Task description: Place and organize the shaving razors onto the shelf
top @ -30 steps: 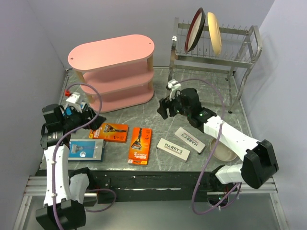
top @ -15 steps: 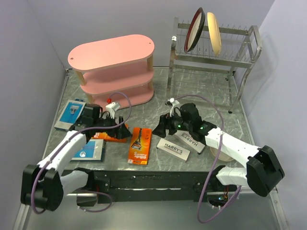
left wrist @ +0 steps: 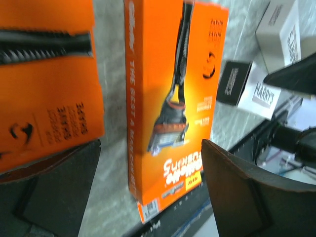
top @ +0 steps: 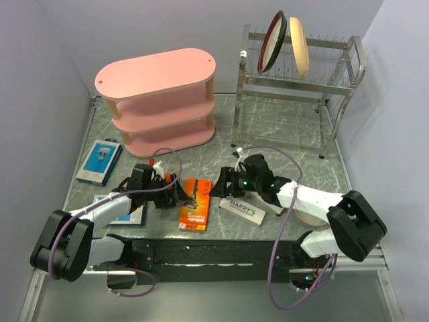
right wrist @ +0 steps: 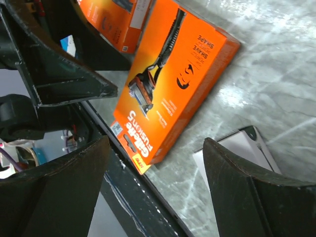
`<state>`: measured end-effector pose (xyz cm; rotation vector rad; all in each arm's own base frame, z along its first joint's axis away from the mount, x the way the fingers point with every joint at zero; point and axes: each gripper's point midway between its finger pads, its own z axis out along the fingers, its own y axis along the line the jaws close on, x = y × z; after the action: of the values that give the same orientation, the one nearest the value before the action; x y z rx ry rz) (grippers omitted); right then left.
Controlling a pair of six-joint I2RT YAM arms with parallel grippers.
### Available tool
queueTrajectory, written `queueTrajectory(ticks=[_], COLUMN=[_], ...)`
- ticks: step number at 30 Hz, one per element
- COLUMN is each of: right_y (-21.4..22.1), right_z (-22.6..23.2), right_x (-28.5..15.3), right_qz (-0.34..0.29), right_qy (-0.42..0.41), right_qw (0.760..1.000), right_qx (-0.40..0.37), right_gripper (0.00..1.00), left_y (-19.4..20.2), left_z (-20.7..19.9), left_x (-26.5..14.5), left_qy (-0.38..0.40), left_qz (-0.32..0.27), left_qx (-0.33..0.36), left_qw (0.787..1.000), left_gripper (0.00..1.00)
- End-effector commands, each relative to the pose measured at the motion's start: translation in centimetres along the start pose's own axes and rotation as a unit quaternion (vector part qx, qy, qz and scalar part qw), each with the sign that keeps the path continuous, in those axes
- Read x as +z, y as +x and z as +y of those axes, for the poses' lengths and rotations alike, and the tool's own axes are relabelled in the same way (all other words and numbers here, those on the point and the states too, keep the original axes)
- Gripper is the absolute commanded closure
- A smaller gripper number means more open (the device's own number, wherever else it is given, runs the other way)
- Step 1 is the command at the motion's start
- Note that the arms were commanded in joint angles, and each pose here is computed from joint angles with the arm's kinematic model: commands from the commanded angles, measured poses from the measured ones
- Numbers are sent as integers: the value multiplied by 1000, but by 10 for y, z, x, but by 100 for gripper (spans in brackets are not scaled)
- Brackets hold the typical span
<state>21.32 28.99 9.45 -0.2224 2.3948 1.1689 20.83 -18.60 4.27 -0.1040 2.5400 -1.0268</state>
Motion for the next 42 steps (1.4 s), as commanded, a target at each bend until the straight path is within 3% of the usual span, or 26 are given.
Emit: queueTrajectory(ticks=[1, 5, 10, 14, 17, 22, 29, 30, 31, 37, 42], right_y=[-11, -9, -10, 6, 22, 55, 76, 75, 76, 82, 93], right_z=[8, 10, 17, 40, 41, 41, 31, 31, 28, 13, -17], right_x=[9, 14, 7, -7, -9, 0, 15, 15, 14, 6, 5], right_qz=[-18, -12, -8, 31, 47, 85, 136, 137, 140, 151, 150], right_qy=[-8, -8, -11, -63, -68, -81, -43, -39, -34, -4, 29], right_qw=[1000, 1000, 1000, 997, 996, 993, 990, 990, 989, 986, 979], right_qx=[11, 11, -2, -32, -29, -5, 18, 22, 31, 69, 136], right_gripper=[16, 15, 16, 35, 41, 41, 34, 33, 32, 25, 27], left_y=[-14, -4, 3, 11, 25, 53, 48, 47, 47, 45, 31], left_z=[1, -1, 9, 11, 18, 15, 18, 21, 25, 35, 38], left_x=[7, 13, 18, 11, 0, 5, 22, 24, 25, 31, 34], left_qy=[-3, 17, -15, -35, -65, -66, -63, -72, -85, -96, -84], left_qz=[-39, -28, -3, 14, 32, 74, 68, 66, 68, 77, 65], left_qx=[-6, -23, -48, -70, -98, -140, -167, -170, -177, -213, -224], left_qw=[999, 999, 999, 997, 993, 985, 982, 981, 978, 969, 969], left_gripper=[12, 18, 27, 30, 28, 24, 42, 56, 59, 63, 66])
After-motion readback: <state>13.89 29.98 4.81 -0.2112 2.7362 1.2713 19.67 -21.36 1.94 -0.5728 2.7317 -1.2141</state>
